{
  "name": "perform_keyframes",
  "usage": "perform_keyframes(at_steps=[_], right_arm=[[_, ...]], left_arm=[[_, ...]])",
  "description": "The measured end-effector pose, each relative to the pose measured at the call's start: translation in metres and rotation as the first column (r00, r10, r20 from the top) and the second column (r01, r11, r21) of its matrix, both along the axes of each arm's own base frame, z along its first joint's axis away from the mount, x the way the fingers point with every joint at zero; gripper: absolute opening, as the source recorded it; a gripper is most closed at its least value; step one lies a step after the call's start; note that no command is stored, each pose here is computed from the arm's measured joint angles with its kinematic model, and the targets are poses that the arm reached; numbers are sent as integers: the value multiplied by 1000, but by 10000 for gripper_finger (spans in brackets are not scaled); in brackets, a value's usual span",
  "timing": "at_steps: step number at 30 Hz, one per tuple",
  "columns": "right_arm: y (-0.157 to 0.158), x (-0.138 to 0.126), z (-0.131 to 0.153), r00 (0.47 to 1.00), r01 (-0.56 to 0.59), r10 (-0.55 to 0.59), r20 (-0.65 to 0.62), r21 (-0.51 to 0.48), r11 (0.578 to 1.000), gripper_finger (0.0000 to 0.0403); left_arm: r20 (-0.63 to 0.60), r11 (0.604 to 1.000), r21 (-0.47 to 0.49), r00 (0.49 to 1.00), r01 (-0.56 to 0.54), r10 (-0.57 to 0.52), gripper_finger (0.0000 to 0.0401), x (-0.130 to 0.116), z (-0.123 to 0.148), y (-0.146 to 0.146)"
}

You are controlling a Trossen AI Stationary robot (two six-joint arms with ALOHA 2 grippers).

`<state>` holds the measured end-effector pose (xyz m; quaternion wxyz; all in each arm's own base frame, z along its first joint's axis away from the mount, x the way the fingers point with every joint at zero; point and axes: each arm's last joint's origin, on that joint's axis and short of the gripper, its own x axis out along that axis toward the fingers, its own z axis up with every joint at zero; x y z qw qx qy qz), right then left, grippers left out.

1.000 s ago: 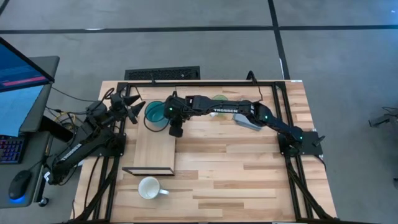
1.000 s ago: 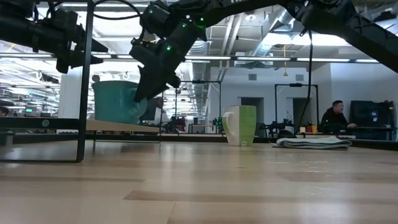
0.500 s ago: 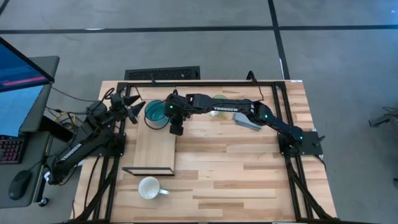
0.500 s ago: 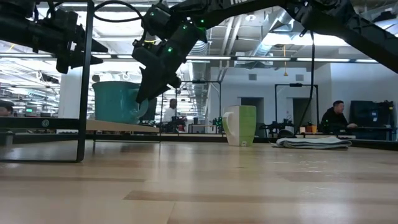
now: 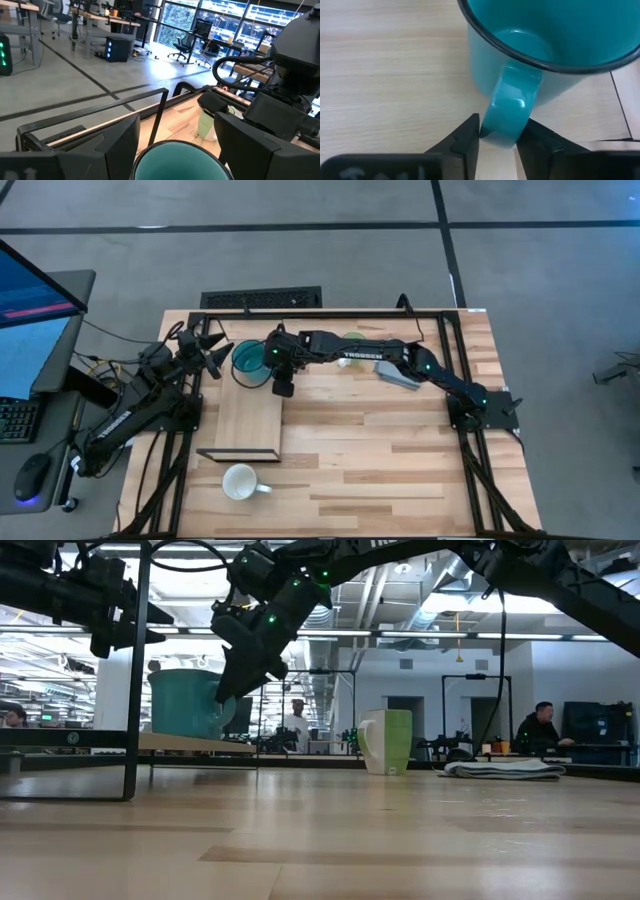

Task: Stack small to large cups/mugs on shelf
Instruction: Put the blue mug on the shelf

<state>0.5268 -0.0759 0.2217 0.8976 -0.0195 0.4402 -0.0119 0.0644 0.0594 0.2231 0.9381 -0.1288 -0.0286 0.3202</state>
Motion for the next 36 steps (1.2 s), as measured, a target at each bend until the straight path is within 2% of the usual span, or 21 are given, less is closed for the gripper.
perform_keyframes(at_steps=[10,15,20,29,36], right_arm=[[0,0,0,1000,0,0,1,0,1000,207],[0,0,0,1000,0,0,-4,0,1000,226],[-6,-2,-1,1000,18,-18,-16,-6,1000,228],[-20,-6,-2,995,93,-96,-39,-78,993,226],[-24,-6,-2,994,101,-105,-39,-80,992,226]], left_arm=[[0,1000,0,1000,0,0,248,0,0,0],[0,1000,0,1000,0,0,248,0,0,0],[3,1000,-4,1000,-1,1,248,0,0,0],[4,1000,-5,1000,-1,1,248,0,0,0],[4,1000,-6,1000,-1,1,248,0,0,0]])
